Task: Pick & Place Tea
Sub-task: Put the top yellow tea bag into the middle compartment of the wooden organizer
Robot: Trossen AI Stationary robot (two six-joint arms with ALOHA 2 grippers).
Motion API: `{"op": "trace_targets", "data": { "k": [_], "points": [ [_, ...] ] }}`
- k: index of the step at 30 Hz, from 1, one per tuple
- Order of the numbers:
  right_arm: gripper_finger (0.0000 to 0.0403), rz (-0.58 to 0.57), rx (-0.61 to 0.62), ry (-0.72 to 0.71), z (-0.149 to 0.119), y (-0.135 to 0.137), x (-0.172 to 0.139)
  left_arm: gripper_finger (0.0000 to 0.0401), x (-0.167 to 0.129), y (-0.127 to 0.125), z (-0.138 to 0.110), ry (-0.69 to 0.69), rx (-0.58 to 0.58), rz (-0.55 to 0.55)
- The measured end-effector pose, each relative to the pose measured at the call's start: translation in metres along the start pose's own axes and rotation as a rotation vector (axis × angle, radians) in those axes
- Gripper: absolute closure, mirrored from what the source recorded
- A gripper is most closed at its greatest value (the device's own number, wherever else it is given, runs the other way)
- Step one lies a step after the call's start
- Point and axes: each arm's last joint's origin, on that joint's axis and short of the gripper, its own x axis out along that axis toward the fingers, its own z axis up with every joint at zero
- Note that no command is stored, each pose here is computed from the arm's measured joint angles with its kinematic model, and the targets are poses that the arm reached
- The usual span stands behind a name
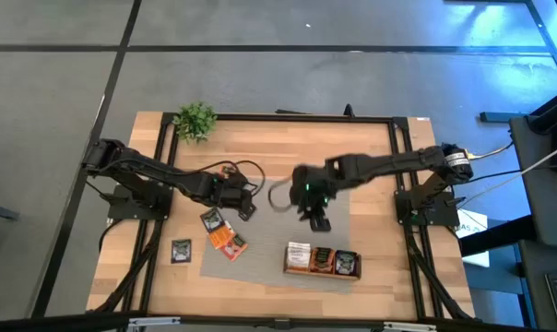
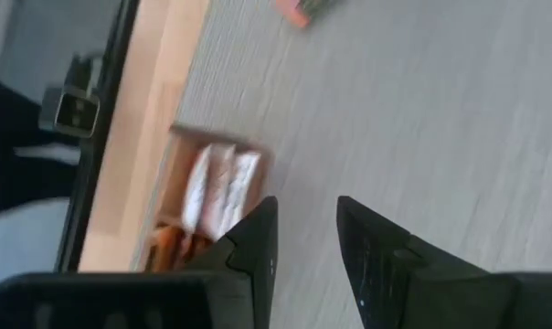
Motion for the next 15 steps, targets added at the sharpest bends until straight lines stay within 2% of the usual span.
{"op": "trace_targets", "data": {
  "k": [3,6,9,15],
  "points": [
    [0.0286,0.047,0.04,-0.074,-0.008,-0.032,-0.003,0.0398,-0.003,0.013,-0.003,0.016,-0.122,0.119],
    [0.0286,0.144,0.061,-0.166,-0.008,-0.053,-0.006,0.0398,-0.003,0.023,-0.003,0.02,-0.236,0.202],
    [0.0286,0.206,0.055,-0.239,-0.004,-0.065,-0.008,0.0398,0.004,0.031,0.007,-0.004,-0.317,0.244],
    [0.0286,0.195,0.019,-0.305,-0.001,-0.074,-0.011,0.0398,0.022,0.061,0.034,0.048,-0.45,0.311]
  ]
}}
